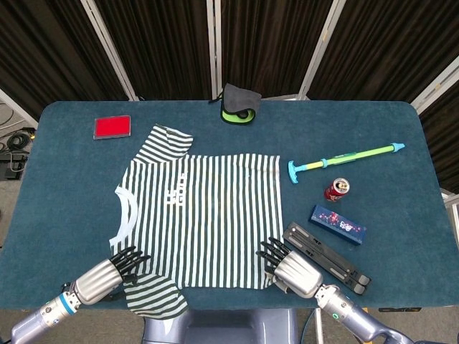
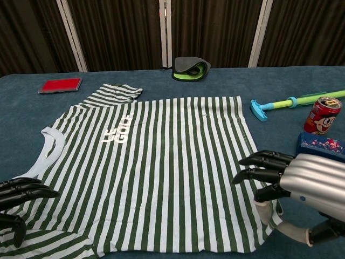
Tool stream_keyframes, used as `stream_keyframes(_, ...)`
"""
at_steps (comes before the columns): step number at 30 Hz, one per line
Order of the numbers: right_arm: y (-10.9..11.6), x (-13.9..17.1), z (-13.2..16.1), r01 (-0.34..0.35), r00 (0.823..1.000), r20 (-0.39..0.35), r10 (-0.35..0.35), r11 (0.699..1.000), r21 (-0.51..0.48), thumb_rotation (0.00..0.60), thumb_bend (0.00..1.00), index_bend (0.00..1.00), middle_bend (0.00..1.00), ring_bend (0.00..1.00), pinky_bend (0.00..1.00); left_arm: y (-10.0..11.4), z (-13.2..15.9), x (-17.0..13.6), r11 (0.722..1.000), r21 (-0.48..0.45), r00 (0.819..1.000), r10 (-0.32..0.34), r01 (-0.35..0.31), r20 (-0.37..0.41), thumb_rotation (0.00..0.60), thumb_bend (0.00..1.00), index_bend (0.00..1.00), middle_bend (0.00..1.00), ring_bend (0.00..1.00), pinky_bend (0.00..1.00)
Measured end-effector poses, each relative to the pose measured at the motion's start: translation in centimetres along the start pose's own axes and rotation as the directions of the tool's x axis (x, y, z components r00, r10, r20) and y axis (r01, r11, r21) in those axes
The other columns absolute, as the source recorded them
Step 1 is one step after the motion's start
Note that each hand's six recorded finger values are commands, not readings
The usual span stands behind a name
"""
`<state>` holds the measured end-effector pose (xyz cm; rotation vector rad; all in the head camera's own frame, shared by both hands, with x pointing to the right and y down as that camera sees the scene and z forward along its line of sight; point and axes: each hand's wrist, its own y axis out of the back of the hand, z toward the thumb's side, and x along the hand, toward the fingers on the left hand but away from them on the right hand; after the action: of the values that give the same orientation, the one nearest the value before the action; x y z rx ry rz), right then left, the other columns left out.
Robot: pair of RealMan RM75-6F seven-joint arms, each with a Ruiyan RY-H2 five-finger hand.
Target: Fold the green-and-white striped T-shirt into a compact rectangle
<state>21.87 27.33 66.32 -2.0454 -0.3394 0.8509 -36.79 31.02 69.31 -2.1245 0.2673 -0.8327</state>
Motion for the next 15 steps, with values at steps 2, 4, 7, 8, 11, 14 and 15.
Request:
stream_keyframes(2, 0.05, 0.0, -0.02, 0.001, 1.0, 0.001, -0.001, 1.0, 0.001, 0.6, 0.48, 0.72, 0.17, 0.0, 0.0, -0.01, -0.05, 0.04, 1.0, 0.002, 1.0, -0.001, 0.001, -0.002, 0.6, 0.28, 0.46, 0.0, 0.0, 0.0)
stream_keyframes(4, 0.08, 0.0, -0.01, 0.002, 1.0, 0.001, -0.002, 1.0, 0.001, 0.6, 0.48, 0.72, 0.17, 0.0, 0.0, 0.02, -0.15, 0.04, 1.0, 0.003, 1.0, -0.001, 0.001, -0.004, 0.6, 0.28, 0.47, 0.0, 0.0, 0.0)
stream_keyframes(7, 0.07, -0.01, 0.04, 0.001, 1.0, 0.0, -0.001, 1.0, 0.001, 0.6, 0.48, 0.72, 0.17, 0.0, 0.0, 0.06, -0.35, -0.05, 1.0, 0.009, 1.0, -0.003, 0.003, -0.007, 0.6, 0.28, 0.46, 0.0, 0.0, 0.0)
stream_keyframes(8, 0.06, -0.01, 0.06, 0.0, 1.0, -0.001, 0.0, 1.0, 0.002, 0.6, 0.48, 0.72, 0.17, 0.0, 0.0, 0.06, -0.39, -0.08, 1.0, 0.008, 1.0, -0.004, 0.004, -0.009, 0.6, 0.28, 0.46, 0.0, 0.0, 0.0)
stream_keyframes(11, 0.0, -0.04, 0.14, -0.001, 1.0, -0.002, 0.001, 1.0, 0.001, 0.6, 0.48, 0.72, 0.17, 0.0, 0.0, 0.06, -0.51, -0.11, 1.0, 0.009, 1.0, -0.004, 0.005, -0.012, 0.6, 0.29, 0.47, 0.0, 0.0, 0.0)
stream_keyframes(14, -0.02, -0.09, 0.19, -0.001, 1.0, -0.004, 0.001, 1.0, 0.002, 0.6, 0.48, 0.72, 0.17, 0.0, 0.0, -0.02, -0.52, 0.04, 1.0, 0.005, 1.0, -0.004, 0.004, -0.014, 0.6, 0.33, 0.47, 0.0, 0.0, 0.0)
stream_keyframes(15, -0.02, -0.11, 0.19, -0.001, 1.0, -0.004, 0.001, 1.0, 0.002, 0.6, 0.48, 0.72, 0.17, 0.0, 0.0, -0.07, -0.5, 0.11, 1.0, 0.004, 1.0, -0.005, 0.005, -0.013, 0.6, 0.34, 0.46, 0.0, 0.0, 0.0)
